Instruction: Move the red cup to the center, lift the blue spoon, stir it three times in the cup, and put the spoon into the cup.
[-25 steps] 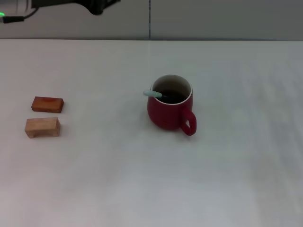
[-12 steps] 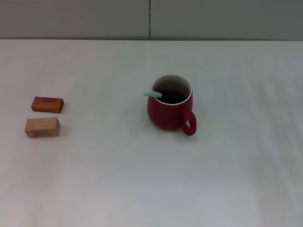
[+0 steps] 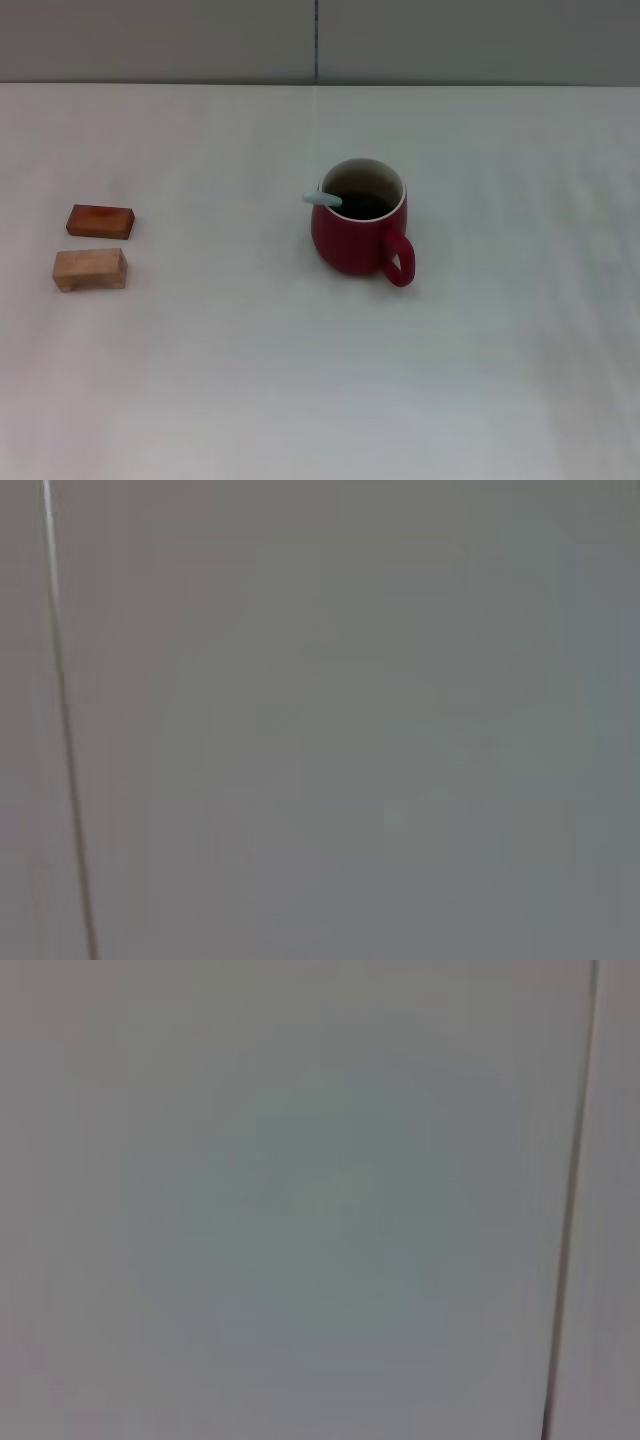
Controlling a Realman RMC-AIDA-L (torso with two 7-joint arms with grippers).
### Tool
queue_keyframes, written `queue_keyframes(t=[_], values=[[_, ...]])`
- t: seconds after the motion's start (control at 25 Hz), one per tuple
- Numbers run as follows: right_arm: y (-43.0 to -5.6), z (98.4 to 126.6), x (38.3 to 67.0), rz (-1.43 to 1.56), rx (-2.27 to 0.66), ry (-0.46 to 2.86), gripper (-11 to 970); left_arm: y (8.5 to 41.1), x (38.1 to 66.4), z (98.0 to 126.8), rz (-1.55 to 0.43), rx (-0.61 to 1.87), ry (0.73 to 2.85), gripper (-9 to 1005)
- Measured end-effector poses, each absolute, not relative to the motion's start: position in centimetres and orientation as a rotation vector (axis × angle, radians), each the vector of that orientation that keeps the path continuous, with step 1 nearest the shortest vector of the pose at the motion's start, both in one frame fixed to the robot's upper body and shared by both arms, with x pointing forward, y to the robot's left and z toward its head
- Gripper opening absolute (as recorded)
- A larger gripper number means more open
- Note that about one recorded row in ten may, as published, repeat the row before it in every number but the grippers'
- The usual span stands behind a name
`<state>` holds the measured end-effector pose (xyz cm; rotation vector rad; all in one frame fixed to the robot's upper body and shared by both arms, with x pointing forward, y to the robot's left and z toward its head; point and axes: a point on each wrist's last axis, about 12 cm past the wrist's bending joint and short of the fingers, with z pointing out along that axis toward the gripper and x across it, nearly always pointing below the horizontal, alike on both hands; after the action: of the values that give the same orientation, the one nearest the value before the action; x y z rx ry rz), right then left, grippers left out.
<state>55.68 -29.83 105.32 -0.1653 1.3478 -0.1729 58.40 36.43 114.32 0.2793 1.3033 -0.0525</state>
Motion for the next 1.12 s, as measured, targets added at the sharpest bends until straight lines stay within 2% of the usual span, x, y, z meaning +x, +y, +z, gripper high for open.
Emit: queue_keyframes(t=[0.28, 0.36, 0.88, 1.08, 1.12], values=[[-30.0, 105.2, 55.5, -0.179, -0.161, 1.351, 389, 37.6, 57.2, 111.4, 0.059, 0.257, 1.354, 262], [-30.3, 105.1, 55.3, -0.190, -0.154, 1.355, 395, 38.7, 56.3, 110.0, 0.077, 0.182, 1.392, 263], [-31.3, 104.6, 54.3, -0.224, -0.109, 1.369, 436, 40.2, 54.2, 107.3, -0.037, -0.085, 1.468, 265], [-31.7, 104.3, 53.9, -0.231, -0.084, 1.374, 452, 40.2, 54.0, 106.8, -0.058, -0.112, 1.487, 387], [-31.8, 104.3, 53.8, -0.232, -0.082, 1.376, 455, 40.3, 53.9, 106.8, -0.059, -0.115, 1.490, 436]])
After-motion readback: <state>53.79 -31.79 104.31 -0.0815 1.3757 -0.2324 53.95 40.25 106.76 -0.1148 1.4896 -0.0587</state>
